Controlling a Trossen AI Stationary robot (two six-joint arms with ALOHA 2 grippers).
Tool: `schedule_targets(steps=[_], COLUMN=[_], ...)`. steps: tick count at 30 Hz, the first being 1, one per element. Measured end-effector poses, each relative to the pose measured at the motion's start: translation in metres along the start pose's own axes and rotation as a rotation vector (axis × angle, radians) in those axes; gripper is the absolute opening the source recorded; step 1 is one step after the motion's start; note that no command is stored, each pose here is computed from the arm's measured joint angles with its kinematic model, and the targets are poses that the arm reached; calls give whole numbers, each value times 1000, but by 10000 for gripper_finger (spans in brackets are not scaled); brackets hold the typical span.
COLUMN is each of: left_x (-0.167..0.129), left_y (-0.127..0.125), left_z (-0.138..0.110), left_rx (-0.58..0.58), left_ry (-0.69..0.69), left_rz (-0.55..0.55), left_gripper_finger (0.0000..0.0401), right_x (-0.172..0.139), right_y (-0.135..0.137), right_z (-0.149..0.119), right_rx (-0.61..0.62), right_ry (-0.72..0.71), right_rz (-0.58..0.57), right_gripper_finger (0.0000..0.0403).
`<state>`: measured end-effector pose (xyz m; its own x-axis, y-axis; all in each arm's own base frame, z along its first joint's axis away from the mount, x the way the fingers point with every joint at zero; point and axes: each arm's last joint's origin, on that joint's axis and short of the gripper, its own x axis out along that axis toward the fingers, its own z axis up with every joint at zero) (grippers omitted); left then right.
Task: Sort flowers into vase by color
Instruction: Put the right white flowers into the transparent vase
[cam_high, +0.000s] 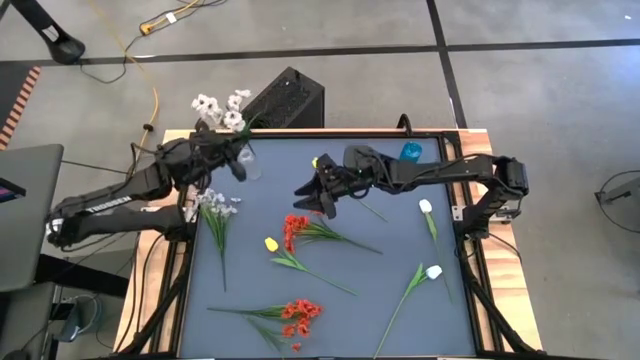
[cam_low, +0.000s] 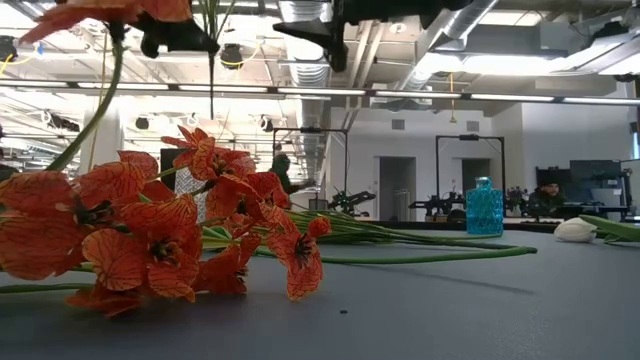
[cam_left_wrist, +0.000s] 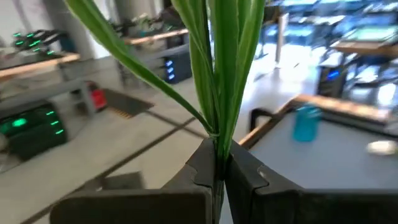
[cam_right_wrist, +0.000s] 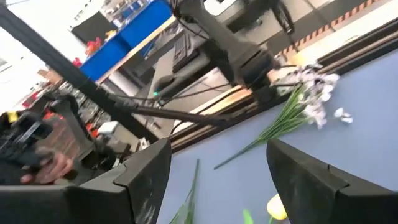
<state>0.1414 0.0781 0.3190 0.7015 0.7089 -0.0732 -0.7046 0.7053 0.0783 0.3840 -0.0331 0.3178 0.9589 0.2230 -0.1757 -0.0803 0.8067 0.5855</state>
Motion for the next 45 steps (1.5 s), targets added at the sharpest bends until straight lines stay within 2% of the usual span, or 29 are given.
schedule_targets(steps=[3, 7, 17, 23, 30, 35, 42, 45], left_x=[8, 14, 15, 19, 22, 21, 17, 14], left_y=[10, 21, 32, 30, 28, 28, 26, 26], left_z=[-6, -13, -18, -48, -76, -90, -99, -97], left_rx=[11, 0, -18, -65, -113, -184, -234, -252], left_ry=[45, 111, 130, 179, 133, 188, 284, 368], left_rz=[53, 70, 78, 90, 89, 135, 98, 92], left_gripper_finger=[0, 0, 0, 0, 5, 44, 134, 169], right_x=[1, 1, 1, 1, 2, 3, 3, 3], right_y=[4, 3, 3, 2, 4, 6, 6, 7], right_z=[-2, -2, -4, -4, -5, -6, -7, -7], right_rx=[-11, -9, -14, -21, -24, -25, -23, -22], right_ry=[-8, -4, 8, 7, 10, 14, 23, 48], right_rz=[-6, -9, -17, -18, -15, -10, -5, 36], right_gripper_finger=[291, 291, 291, 291, 291, 291, 291, 291])
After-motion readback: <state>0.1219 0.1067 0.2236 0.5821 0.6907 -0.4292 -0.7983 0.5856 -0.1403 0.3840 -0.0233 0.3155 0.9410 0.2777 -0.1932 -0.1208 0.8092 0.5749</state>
